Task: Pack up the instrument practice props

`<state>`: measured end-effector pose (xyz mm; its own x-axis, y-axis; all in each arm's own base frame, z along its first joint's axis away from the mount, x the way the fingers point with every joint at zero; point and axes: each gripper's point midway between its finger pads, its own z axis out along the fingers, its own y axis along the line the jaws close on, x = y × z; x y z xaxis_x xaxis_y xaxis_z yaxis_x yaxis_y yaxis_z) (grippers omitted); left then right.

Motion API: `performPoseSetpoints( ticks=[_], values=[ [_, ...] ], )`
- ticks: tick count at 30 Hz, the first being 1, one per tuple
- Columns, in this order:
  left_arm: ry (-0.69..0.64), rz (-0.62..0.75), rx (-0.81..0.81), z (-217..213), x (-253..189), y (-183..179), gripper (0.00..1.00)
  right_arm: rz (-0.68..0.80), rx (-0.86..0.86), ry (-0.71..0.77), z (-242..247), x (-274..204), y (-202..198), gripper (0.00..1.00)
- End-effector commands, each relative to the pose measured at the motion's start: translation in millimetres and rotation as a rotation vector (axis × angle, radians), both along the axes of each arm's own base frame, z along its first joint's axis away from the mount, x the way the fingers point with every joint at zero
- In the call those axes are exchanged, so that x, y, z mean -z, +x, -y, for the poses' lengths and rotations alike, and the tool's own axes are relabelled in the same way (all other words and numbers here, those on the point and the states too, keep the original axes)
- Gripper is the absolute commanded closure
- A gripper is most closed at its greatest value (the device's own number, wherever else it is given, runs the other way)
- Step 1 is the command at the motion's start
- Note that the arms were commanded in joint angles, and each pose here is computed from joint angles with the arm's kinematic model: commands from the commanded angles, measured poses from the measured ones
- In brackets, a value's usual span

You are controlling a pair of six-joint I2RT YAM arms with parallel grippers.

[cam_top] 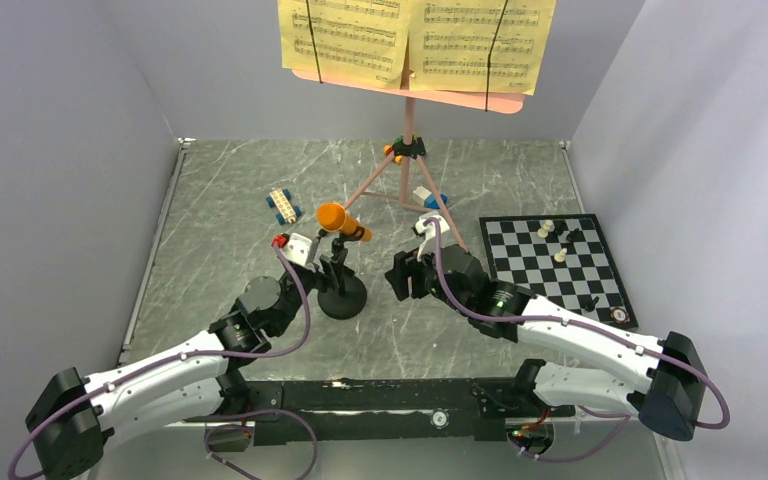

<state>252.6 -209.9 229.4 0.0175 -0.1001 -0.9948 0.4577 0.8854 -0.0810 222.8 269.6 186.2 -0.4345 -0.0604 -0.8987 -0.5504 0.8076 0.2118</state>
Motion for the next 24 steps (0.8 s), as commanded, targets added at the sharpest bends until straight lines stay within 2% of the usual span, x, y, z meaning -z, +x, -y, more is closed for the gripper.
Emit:
performPoseSetpoints(
  ticks=[1,8,12,14,18,24],
  values=[
    [-0.099,0.046,0.055,9.9,-32.5,4.9,0.37,0.021,0.009,0.026,2.8,-11.8,0.7,0.35],
    [-0.106,0.033,0.079,16.0,-27.8,10.3,0.50,0.015,0.010,0.022,2.6,-9.2,1.1,0.35],
    [-0.097,0.028,0.086,18.2,-23.7,11.8,0.62,0.015,0.005,0.018,1.9,-8.5,0.8,0.35],
    [-0.098,0.033,0.097,19.0,-22.2,10.6,0.73,0.015,-0.005,0.013,0.8,-7.5,0.2,0.35],
    [-0.087,0.021,0.104,18.6,-14.4,9.8,1.00,0.020,-0.058,0.022,-6.6,-6.1,-4.3,0.36],
    [-0.081,-0.047,0.130,22.4,13.4,4.9,1.00,0.067,-0.110,0.089,-19.5,-11.7,-5.0,0.35]
  ],
)
